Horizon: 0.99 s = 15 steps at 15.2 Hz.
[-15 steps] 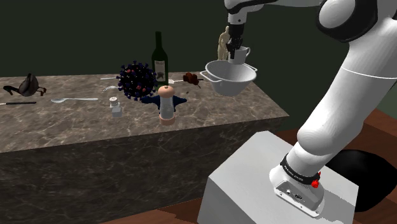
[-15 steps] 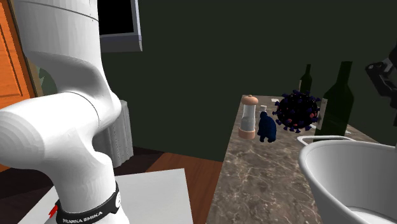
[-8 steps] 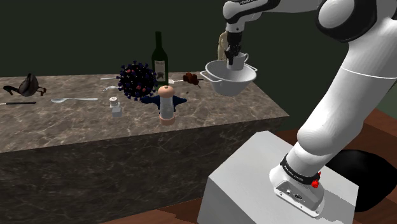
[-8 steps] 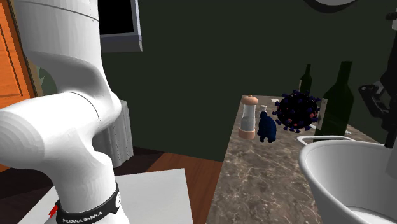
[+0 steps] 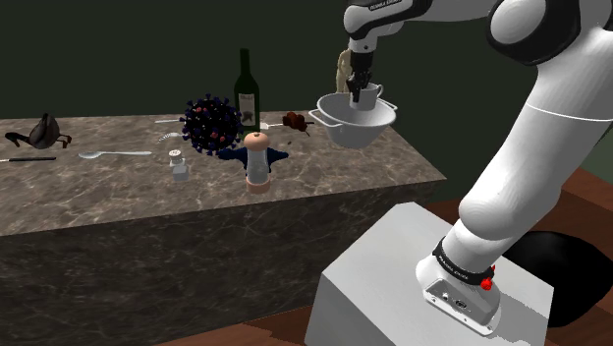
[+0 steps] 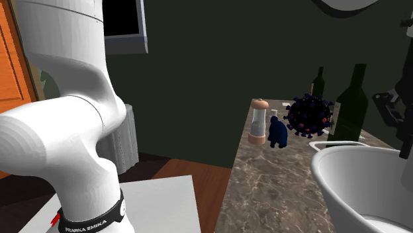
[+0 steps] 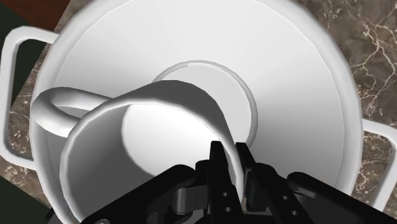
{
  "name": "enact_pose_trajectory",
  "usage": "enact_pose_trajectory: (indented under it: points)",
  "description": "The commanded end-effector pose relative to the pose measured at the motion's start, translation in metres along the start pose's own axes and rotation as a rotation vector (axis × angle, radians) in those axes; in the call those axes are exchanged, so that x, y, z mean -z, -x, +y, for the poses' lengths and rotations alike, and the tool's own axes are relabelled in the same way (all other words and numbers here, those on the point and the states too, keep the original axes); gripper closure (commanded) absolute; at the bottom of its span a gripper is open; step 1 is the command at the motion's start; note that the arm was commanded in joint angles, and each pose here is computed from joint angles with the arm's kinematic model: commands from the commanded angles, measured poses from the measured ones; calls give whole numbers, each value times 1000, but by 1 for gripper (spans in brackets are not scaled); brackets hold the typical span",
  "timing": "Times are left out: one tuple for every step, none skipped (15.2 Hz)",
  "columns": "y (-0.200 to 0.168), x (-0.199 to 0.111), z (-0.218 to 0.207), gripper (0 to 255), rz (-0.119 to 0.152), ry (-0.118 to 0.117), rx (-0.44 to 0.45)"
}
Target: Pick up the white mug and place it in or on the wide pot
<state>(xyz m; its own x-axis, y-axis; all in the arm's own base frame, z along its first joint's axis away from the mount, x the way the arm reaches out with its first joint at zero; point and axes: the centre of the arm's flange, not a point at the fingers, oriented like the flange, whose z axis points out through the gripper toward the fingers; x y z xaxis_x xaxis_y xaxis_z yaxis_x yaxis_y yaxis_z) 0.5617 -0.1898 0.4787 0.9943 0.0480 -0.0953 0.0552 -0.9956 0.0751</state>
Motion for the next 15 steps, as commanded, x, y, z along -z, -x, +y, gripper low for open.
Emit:
enact_pose_trajectory:
  points:
    - [0,0,0,0,0,0,0]
    - [0,0,0,0,0,0,0]
    - [0,0,0,0,0,0,0]
    - [0,0,0,0,0,0,0]
    - [0,0,0,0,0,0,0]
    - [0,0,0,0,0,0,0]
    - [0,13,0,0,0,0,0]
    - [0,26,0,0,0,0,0]
    - [0,40,0,0,0,0,0]
    - [0,50,0,0,0,0,0]
    - [0,50,0,0,0,0,0]
    - [0,50,0,0,0,0,0]
    - [0,50,0,0,0,0,0]
    - [0,50,0,0,0,0,0]
    - [0,50,0,0,0,0,0]
